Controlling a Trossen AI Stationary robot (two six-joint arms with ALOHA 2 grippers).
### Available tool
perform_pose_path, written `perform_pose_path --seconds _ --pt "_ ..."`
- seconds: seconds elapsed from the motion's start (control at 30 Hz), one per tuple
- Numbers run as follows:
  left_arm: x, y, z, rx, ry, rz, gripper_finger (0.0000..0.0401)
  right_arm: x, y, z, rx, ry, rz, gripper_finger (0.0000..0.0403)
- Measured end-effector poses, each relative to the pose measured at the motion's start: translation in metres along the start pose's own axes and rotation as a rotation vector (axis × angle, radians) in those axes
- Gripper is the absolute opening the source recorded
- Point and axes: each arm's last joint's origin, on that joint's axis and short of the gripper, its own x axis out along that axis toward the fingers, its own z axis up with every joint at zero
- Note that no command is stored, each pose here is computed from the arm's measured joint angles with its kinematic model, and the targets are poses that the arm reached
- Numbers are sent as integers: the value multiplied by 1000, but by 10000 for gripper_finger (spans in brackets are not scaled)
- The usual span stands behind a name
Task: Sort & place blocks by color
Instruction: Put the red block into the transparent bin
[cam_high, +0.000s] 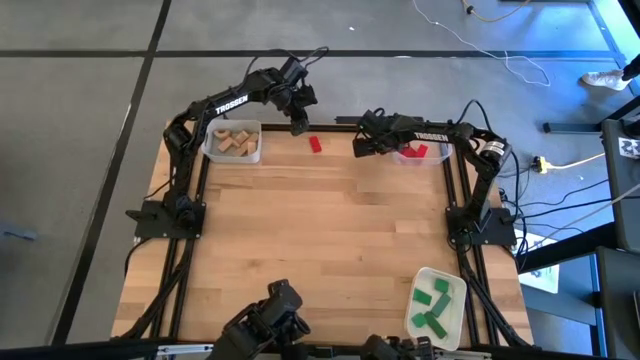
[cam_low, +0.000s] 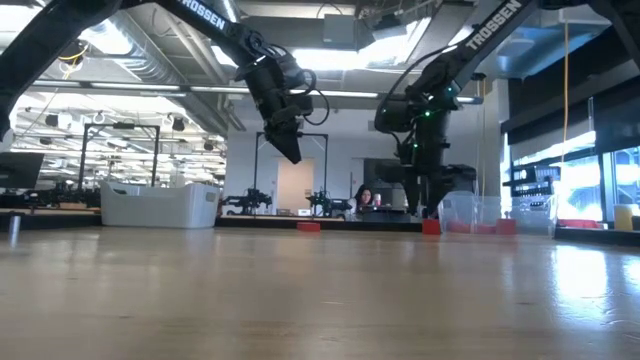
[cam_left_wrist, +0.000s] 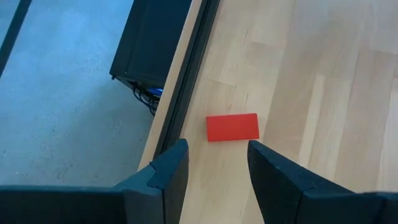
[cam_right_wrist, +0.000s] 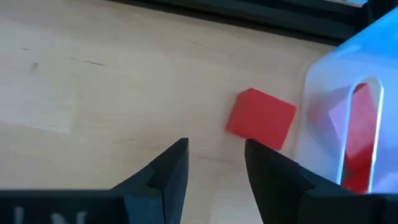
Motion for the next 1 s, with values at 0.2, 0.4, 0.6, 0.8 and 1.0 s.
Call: perform_pose_path --seconds 0.2,0.4,0.6,0.8,1.0 --pt "0 0 0 0 0 0 155 0 -2 2 1 -26 -30 158" --pt "0 0 0 25 0 0 155 0 -3 3 1 -57 -62 158" --pt "0 0 0 25 0 0 155 4 -5 5 27 -33 -36 158" --pt "0 0 0 25 1 0 155 15 -4 5 32 -16 -58 158" --pt "0 0 0 25 1 0 155 15 2 7 -20 -22 25 158"
